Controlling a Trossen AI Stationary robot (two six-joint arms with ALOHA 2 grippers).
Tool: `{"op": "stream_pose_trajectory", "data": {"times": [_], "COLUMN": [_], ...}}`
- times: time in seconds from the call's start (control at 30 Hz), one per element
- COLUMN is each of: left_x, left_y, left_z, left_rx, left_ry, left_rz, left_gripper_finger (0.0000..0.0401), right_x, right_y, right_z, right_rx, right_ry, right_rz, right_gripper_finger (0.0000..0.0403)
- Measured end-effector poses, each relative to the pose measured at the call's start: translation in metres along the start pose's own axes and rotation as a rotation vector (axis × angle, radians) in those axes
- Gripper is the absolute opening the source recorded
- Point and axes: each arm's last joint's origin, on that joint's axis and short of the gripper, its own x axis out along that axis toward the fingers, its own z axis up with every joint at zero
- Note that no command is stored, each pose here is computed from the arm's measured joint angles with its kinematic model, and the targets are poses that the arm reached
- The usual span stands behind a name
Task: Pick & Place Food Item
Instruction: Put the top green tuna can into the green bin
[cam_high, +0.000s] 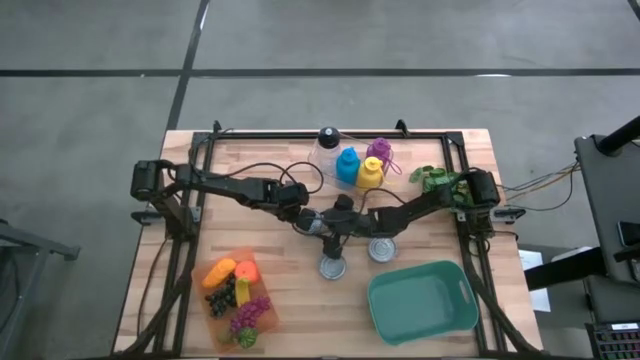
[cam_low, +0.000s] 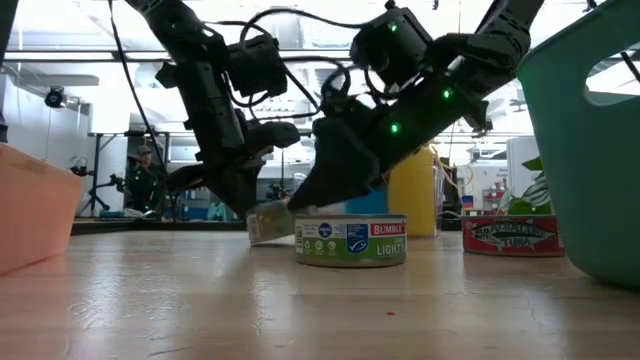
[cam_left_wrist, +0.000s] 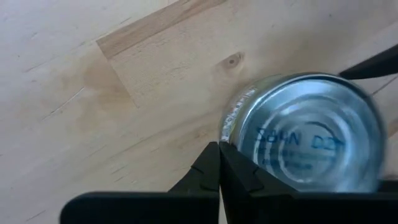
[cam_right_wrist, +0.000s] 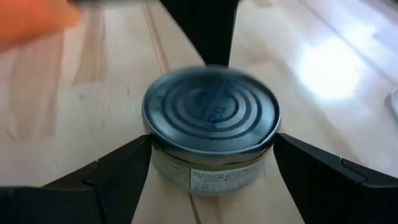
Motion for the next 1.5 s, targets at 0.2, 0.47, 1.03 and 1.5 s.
{"op": "stream_pose_trajectory", "data": {"times": [0.2, 0.47, 1.03, 1.5], "left_x": [0.000, 0.000, -0.001, -0.002], "left_y": [-0.001, -0.001, -0.003, -0.012], "left_z": [0.001, 0.001, 0.002, 0.008], "left_rx": [0.002, 0.002, -0.002, -0.003], "left_ry": [-0.005, -0.006, -0.020, -0.071], "left_rz": [-0.007, -0.009, -0.031, -0.120], "left_gripper_finger": [0.0001, 0.0001, 0.0001, 0.0001], "right_x": [-0.006, -0.006, -0.006, -0.006], "right_y": [0.000, 0.001, 0.002, 0.002], "right_z": [0.009, 0.011, 0.016, 0.018], "right_rx": [-0.012, -0.003, 0.008, 0.012], "right_ry": [-0.038, -0.048, -0.093, -0.118], "right_rz": [0.009, 0.026, 0.046, 0.044], "right_gripper_finger": [0.0329, 0.0329, 0.0329, 0.0329]}}
